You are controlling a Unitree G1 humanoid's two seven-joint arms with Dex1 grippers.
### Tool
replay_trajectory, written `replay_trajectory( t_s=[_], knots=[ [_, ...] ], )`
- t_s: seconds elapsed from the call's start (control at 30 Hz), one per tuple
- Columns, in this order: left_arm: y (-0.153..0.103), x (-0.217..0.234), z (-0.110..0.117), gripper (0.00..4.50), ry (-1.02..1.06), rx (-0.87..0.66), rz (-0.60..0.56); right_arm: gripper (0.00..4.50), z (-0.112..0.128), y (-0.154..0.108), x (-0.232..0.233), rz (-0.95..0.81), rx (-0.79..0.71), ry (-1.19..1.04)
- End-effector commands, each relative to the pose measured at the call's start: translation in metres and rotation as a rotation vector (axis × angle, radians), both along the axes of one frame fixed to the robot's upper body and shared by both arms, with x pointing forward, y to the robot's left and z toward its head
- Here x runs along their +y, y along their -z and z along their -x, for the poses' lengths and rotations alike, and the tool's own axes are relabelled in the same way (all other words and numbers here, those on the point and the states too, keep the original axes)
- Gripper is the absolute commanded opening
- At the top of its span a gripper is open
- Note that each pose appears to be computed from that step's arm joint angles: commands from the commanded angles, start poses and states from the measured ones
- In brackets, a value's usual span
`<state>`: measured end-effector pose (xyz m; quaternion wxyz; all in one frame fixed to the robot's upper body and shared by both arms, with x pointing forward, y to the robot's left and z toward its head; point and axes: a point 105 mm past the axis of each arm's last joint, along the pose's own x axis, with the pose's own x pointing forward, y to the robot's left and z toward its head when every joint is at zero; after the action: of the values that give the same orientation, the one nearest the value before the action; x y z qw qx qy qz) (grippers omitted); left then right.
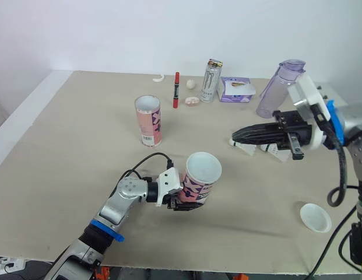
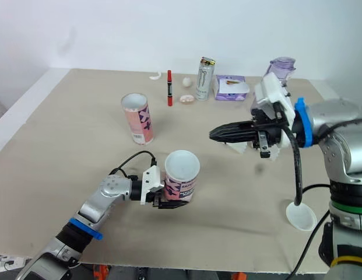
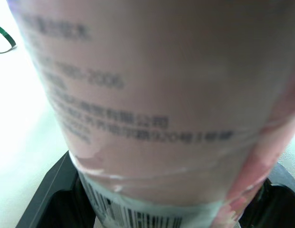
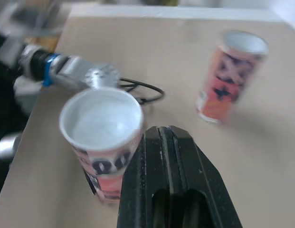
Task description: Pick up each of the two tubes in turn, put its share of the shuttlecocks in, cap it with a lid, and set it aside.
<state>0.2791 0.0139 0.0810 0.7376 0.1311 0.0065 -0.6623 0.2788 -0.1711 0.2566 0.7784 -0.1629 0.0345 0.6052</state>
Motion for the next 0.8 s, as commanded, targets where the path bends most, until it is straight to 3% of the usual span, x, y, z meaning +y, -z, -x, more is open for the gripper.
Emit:
replay_trajectory(
  t_s=[0.03,0.07,0.1,0.17,0.2,0.27,0.3,0.4,0.5,0.8],
  knots=[
    [0.003,0.013,-0.004,3.12,-0.036,0.005,-0.032,0.06,0.008,0.024,-0.015,-0.031,-0.02,0.069],
    [0.0,0.012,-0.003,3.12,-0.023,-0.004,-0.024,0.06,0.012,0.041,-0.018,-0.029,0.007,0.083],
    [-0.004,0.012,-0.002,3.5,-0.013,-0.007,-0.016,0.02,0.015,0.054,-0.02,-0.032,0.014,0.101],
    [-0.009,0.012,0.0,4.38,0.004,-0.017,-0.004,0.74,0.022,0.078,-0.023,-0.025,0.034,0.13],
    [-0.01,0.012,0.0,4.5,0.009,-0.019,-0.002,0.95,0.025,0.086,-0.024,-0.017,0.04,0.132],
    [-0.015,0.012,0.0,4.5,0.021,-0.028,0.005,1.61,0.032,0.104,-0.022,0.004,0.046,0.127],
    [-0.017,0.012,0.001,4.5,0.027,-0.032,0.009,2.32,0.034,0.108,-0.02,0.007,0.042,0.126],
    [-0.024,0.012,0.002,4.5,0.043,-0.046,0.026,3.01,0.036,0.114,-0.013,-0.005,0.039,0.114],
    [-0.031,0.014,0.004,4.5,0.063,-0.061,0.026,4.45,0.038,0.125,0.004,-0.015,0.036,0.084],
    [-0.038,0.05,0.007,4.5,0.034,-0.067,-0.028,4.45,0.026,0.139,0.05,-0.069,-0.006,0.078]
  ],
)
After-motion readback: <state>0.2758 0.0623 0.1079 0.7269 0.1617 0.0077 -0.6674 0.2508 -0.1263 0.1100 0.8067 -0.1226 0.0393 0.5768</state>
